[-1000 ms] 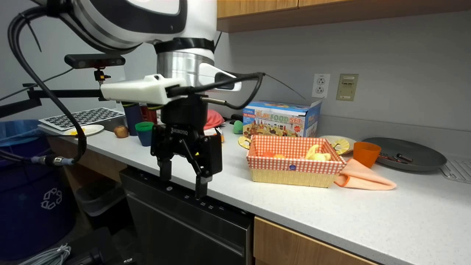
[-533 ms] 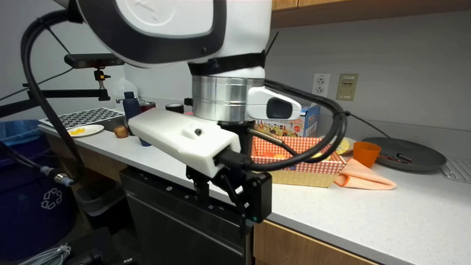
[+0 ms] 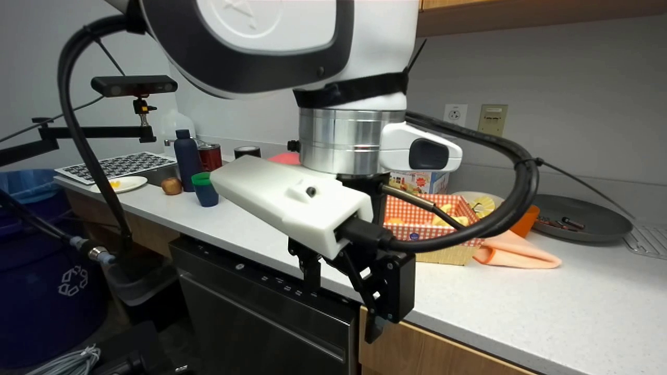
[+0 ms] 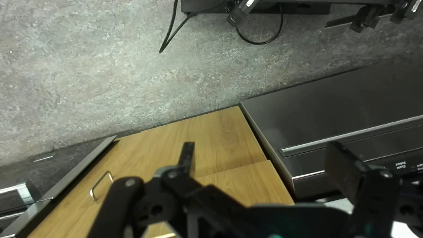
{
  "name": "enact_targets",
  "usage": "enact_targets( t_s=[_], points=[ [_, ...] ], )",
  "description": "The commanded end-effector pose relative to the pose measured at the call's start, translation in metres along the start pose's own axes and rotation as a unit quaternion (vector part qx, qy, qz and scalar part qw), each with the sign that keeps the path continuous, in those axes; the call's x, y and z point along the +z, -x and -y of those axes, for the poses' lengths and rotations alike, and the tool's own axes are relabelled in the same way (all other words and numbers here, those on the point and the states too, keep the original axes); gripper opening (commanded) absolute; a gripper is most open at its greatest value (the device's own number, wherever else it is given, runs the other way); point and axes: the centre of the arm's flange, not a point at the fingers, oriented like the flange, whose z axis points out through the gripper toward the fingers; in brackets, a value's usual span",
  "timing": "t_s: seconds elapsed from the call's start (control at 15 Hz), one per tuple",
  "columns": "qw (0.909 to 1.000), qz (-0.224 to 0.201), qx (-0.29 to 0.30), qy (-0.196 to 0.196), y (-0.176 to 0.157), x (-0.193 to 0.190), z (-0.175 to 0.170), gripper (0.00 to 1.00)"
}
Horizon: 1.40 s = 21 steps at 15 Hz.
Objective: Pick up the plush toy from the counter and put it in the drawer and close it
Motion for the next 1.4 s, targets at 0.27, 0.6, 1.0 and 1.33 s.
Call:
enact_targets(
  t_s=[0.27,0.6,1.0,1.33],
  points=[
    [0.9980,-0.002,0.037,0.051,-0.046,0.033,-0.048,1.00],
    [0.9949,-0.041,0.060,0.069,-0.101,0.062,-0.094,1.00],
    [0.9947,-0.052,0.084,0.026,-0.155,0.113,-0.110,1.00],
    [0.9954,-0.033,0.088,0.015,-0.145,0.128,-0.088,1.00]
  ],
)
